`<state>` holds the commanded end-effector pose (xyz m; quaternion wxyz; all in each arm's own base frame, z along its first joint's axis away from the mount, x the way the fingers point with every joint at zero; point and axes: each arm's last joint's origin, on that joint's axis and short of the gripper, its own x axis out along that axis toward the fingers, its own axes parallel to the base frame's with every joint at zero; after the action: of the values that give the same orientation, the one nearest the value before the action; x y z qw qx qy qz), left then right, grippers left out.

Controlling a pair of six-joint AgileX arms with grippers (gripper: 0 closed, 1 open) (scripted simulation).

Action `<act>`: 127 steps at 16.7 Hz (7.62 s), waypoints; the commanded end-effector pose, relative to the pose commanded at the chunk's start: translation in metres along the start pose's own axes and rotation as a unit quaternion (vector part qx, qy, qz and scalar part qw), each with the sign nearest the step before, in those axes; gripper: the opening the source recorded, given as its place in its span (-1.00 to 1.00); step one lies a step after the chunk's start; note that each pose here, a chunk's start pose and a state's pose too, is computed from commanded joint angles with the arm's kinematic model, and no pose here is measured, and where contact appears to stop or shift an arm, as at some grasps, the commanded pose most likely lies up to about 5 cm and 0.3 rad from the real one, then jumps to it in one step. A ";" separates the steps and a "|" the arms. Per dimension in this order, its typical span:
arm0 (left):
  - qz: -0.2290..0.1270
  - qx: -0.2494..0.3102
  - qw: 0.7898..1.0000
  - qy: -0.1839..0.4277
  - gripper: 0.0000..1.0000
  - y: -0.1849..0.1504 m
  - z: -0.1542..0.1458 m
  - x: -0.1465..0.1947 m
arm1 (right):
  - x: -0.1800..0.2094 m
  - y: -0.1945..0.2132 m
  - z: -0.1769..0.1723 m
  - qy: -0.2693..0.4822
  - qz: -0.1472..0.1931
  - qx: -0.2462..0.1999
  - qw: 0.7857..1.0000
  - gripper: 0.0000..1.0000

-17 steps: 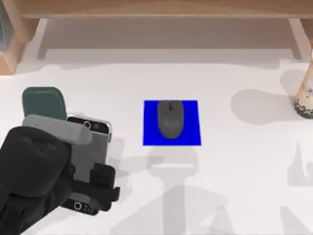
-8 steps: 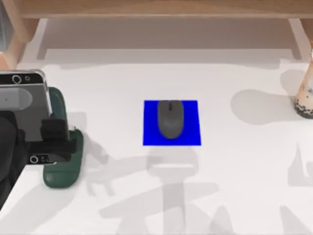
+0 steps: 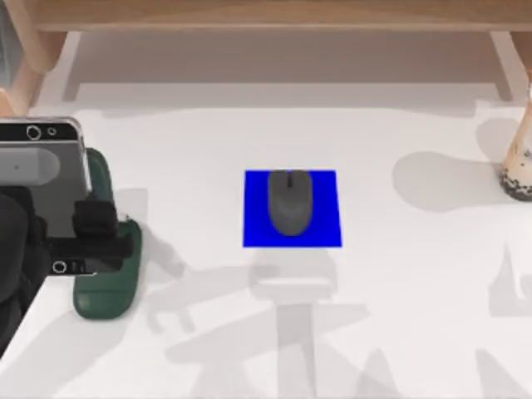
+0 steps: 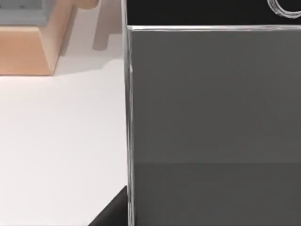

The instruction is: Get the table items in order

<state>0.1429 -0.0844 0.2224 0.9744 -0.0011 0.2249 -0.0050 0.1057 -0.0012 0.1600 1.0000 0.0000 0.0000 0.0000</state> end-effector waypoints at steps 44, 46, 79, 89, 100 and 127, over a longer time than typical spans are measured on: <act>-0.011 -0.022 0.999 -0.033 1.00 -0.001 -0.011 0.016 | 0.000 0.000 0.000 0.000 0.000 0.000 1.000 1.00; -0.012 -0.024 0.999 -0.038 1.00 0.000 -0.012 0.013 | 0.000 0.000 0.000 0.000 0.000 0.000 1.000 1.00; -0.002 -0.028 0.979 -0.203 1.00 0.078 -0.063 -0.009 | 0.000 0.000 0.000 0.000 0.000 0.000 1.000 1.00; 0.005 0.001 0.974 -0.225 1.00 0.083 -0.072 -0.007 | 0.002 0.000 0.000 0.001 0.000 0.002 1.000 1.00; 0.005 0.001 0.974 -0.225 1.00 0.083 -0.072 -0.007 | 0.056 -0.004 -0.022 0.098 -0.008 0.026 0.995 1.00; 0.005 0.001 0.974 -0.225 1.00 0.083 -0.072 -0.007 | 0.204 0.003 -0.085 0.049 -0.008 -0.006 0.999 1.00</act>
<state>0.1057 -0.0012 0.1600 1.0000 0.0000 0.0000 0.0000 0.3094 0.0014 0.0750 0.9987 -0.0055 0.0491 -0.0083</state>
